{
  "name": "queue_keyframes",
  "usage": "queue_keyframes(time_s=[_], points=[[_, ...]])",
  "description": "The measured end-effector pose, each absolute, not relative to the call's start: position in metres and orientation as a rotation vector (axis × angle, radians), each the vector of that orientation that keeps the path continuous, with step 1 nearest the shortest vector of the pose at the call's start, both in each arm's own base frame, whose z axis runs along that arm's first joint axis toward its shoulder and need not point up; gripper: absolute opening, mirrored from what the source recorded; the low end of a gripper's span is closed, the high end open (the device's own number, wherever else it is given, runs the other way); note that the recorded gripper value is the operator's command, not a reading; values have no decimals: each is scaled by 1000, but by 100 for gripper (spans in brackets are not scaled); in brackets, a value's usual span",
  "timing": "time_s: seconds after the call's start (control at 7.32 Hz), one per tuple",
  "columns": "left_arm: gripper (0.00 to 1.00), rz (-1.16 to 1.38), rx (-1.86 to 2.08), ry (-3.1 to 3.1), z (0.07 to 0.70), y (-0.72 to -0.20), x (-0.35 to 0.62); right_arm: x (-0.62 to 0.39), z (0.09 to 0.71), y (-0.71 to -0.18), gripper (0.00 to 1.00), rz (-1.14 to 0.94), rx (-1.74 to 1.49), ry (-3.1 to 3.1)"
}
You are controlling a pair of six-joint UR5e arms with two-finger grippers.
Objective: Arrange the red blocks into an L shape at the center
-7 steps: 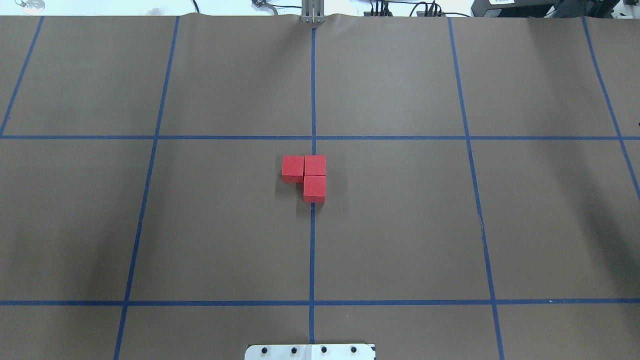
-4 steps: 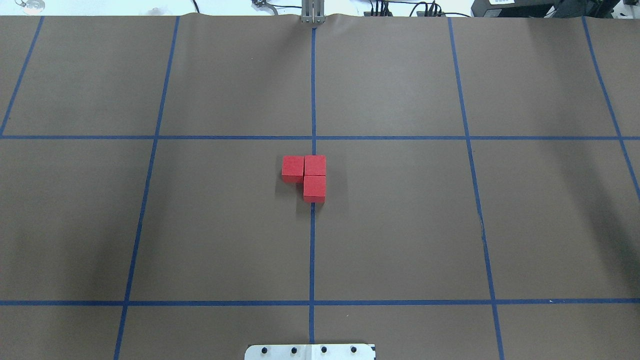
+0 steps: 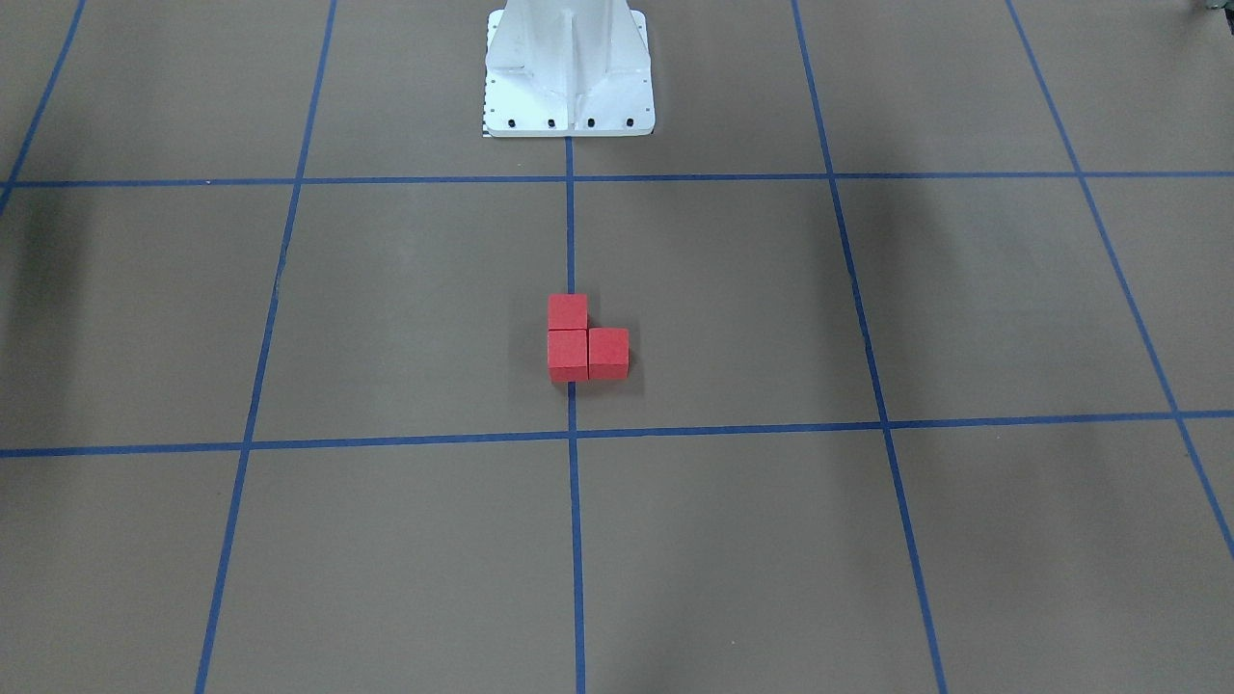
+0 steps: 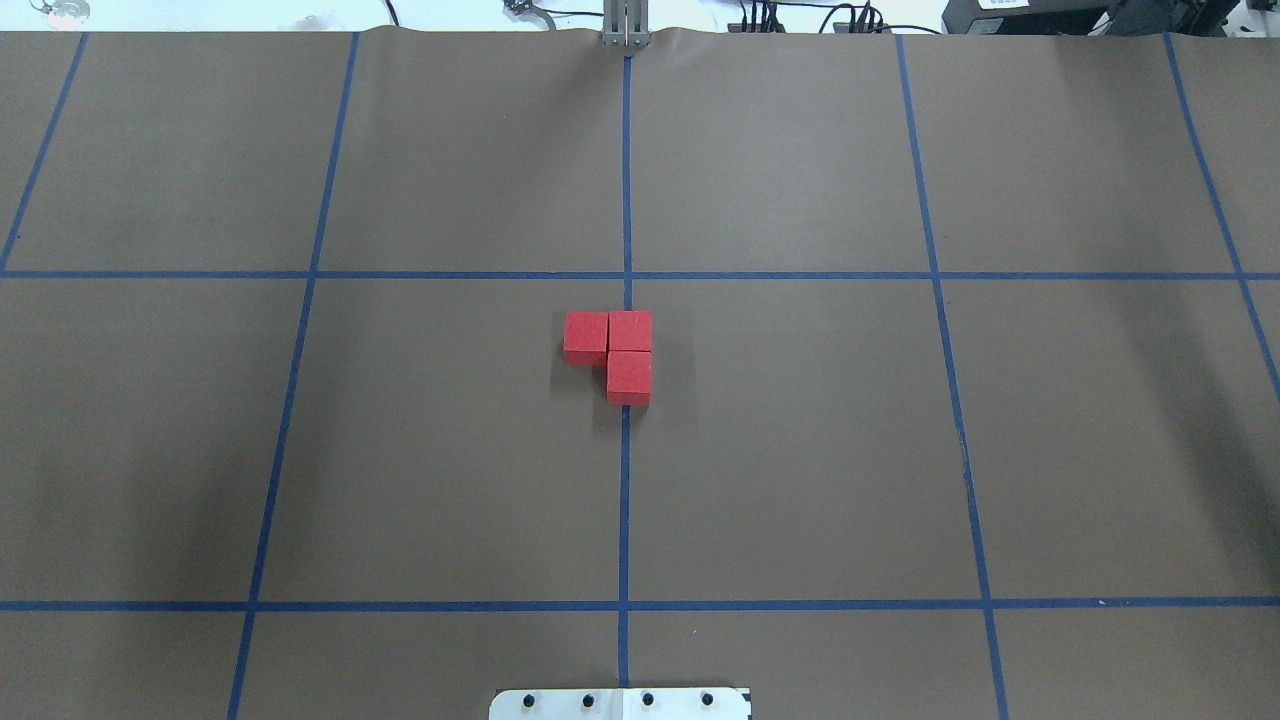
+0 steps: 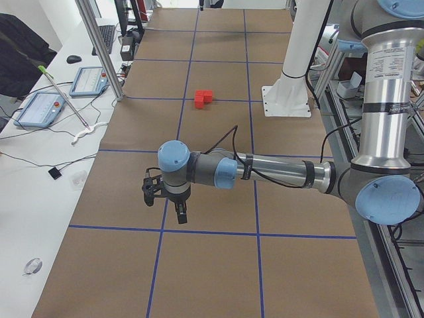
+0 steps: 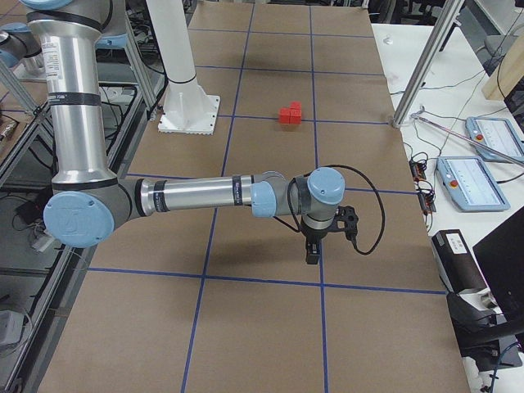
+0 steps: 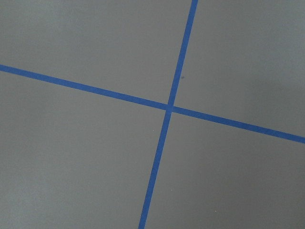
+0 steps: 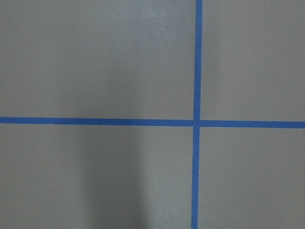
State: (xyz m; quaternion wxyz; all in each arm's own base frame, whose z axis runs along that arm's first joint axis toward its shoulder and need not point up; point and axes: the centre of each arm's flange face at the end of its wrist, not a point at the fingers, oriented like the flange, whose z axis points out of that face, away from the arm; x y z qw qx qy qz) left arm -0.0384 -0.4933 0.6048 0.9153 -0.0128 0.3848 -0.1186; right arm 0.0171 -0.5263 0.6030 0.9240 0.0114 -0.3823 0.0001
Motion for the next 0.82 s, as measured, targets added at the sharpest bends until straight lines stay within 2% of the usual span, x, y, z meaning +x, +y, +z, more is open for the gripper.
queue_keyframes(time_s=[0.82], points=[[100,-239,-19,796,602,-495,-38,17,603,-527,100,-6,27,-783]])
